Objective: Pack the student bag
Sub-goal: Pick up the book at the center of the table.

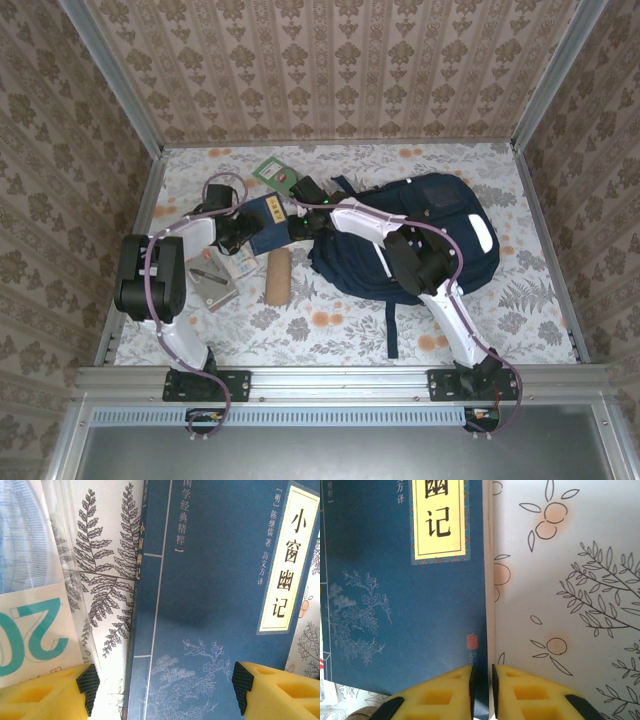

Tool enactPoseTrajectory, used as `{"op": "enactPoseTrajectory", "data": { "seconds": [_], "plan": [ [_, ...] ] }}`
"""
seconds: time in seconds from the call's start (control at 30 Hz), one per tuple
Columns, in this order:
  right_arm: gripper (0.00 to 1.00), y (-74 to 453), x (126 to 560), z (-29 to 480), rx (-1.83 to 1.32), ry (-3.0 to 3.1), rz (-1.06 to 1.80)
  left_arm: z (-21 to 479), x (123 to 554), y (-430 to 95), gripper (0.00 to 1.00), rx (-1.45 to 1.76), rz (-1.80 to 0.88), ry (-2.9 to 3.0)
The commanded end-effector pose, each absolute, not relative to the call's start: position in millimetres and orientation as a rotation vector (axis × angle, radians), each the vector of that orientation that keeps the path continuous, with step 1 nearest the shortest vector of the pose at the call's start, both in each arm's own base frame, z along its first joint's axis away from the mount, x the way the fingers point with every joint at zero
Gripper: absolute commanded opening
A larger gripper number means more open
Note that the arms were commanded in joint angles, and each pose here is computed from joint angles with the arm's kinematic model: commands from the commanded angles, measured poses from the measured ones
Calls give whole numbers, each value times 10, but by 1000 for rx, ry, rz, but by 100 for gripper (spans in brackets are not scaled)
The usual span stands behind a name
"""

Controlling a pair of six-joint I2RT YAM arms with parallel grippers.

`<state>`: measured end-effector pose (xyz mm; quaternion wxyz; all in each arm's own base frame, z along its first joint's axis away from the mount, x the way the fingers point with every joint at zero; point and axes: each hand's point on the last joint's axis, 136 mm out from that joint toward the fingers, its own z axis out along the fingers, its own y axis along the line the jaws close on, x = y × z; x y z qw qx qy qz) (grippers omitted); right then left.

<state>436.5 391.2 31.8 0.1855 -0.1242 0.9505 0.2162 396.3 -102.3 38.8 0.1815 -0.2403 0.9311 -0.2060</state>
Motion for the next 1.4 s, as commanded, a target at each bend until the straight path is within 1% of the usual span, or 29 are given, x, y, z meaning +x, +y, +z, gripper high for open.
{"op": "enactPoseTrajectory", "data": {
  "seconds": [0.0, 0.1, 0.27, 0.43, 0.83, 1.0, 1.1, 1.2, 1.37],
  "plan": [
    [24, 3920, 4418, 509, -375, 2659, 580, 466, 3996, -1146, 75, -603, -606, 2643],
    [30, 3931, 4507, 569, -379, 2646, 555, 569, 4042, -1197, 75, -568, -606, 2628],
    [31, 3966, 4662, 649, -383, 2607, 540, 527, 4075, -1209, 75, -570, -606, 2635],
    [32, 3960, 4728, 508, -381, 2633, 521, 393, 4036, -1123, 75, -598, -532, 2671],
    [32, 3963, 4522, 23, -419, 2754, 522, 109, 3893, -1058, 75, -648, -445, 2774],
    [31, 4020, 4441, -5, -435, 2765, 553, 35, 3895, -1138, 75, -637, -492, 2788],
    [31, 4033, 4437, 21, -434, 2762, 557, 4, 3860, -1087, 74, -657, -414, 2819],
    [30, 4032, 4439, 36, -437, 2759, 556, 64, 3855, -1056, 74, -648, -402, 2791],
    [26, 3997, 4429, -2, -434, 2770, 531, 375, 3969, -1102, 74, -621, -529, 2687]
  ]
}}
